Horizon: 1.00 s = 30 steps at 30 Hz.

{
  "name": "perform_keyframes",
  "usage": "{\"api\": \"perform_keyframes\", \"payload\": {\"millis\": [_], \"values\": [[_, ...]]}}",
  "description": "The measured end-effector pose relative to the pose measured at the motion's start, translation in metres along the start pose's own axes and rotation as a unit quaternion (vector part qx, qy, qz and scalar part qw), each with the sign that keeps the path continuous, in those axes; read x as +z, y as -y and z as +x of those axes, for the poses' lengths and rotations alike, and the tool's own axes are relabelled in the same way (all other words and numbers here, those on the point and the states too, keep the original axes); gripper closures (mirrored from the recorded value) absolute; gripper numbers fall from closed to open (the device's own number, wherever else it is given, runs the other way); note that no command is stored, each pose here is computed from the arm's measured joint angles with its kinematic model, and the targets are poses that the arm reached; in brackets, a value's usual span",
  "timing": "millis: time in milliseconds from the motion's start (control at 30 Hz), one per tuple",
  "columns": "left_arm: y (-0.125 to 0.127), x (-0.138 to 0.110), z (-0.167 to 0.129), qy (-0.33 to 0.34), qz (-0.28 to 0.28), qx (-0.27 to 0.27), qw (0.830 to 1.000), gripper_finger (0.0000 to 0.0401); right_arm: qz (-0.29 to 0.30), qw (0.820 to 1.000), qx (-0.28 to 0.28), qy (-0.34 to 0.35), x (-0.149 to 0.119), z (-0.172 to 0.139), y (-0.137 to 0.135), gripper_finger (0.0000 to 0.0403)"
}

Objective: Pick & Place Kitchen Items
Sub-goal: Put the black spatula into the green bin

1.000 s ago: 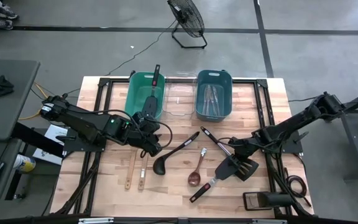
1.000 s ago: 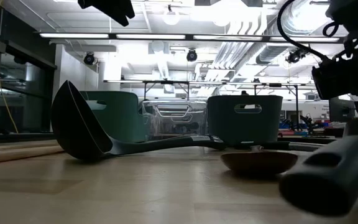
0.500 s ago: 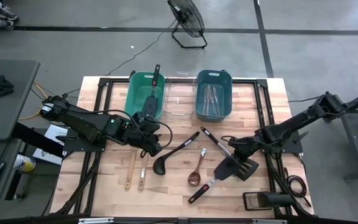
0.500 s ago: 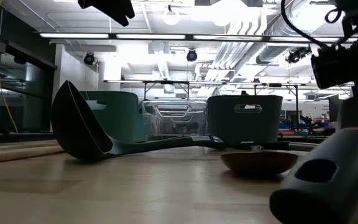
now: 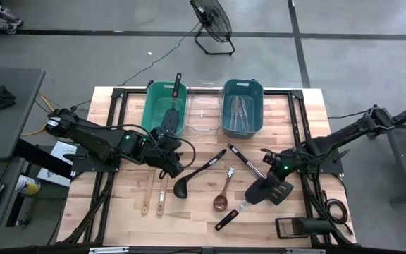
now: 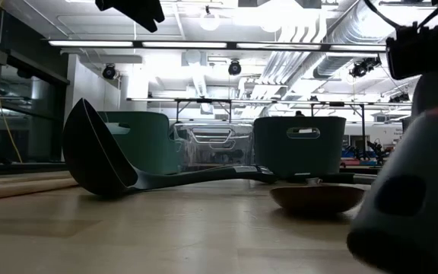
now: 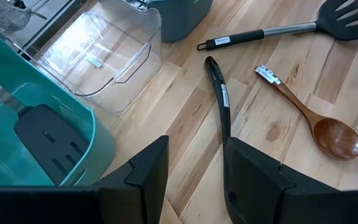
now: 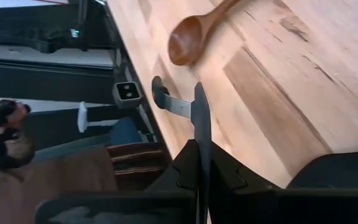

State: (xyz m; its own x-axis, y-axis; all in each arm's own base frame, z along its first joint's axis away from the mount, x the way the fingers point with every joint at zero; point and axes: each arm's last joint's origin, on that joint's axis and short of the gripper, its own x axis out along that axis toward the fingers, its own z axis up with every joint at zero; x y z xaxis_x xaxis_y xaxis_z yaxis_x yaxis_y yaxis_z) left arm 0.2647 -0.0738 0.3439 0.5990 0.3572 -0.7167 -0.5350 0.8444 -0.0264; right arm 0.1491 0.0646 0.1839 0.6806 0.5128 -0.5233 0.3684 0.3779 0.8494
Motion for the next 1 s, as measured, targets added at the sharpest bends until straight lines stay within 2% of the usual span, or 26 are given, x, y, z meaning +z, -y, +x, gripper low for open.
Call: {"api": "perform_keyframes", "payload": {"millis": [400, 767, 933, 1000], "values": [[0.0, 0.001, 0.0, 0.002, -0.002, -0.003, 1.0, 0.024, -0.013, 0.998, 0.047, 0.043, 0.001, -0.013, -0.009, 0.0399], [0.003, 0.003, 0.0, 0.014, -0.011, -0.014, 1.0, 0.024, -0.032, 0.983, 0.091, 0.156, 0.006, -0.026, -0.019, 0.0399], [0.005, 0.006, 0.0, 0.028, 0.009, -0.025, 0.999, 0.024, -0.026, 0.973, 0.092, 0.208, 0.008, -0.031, -0.02, 0.0399], [0.006, 0.007, 0.0, 0.034, 0.033, -0.029, 0.998, 0.024, -0.023, 0.968, 0.089, 0.231, 0.009, -0.032, -0.02, 0.0399]]}}
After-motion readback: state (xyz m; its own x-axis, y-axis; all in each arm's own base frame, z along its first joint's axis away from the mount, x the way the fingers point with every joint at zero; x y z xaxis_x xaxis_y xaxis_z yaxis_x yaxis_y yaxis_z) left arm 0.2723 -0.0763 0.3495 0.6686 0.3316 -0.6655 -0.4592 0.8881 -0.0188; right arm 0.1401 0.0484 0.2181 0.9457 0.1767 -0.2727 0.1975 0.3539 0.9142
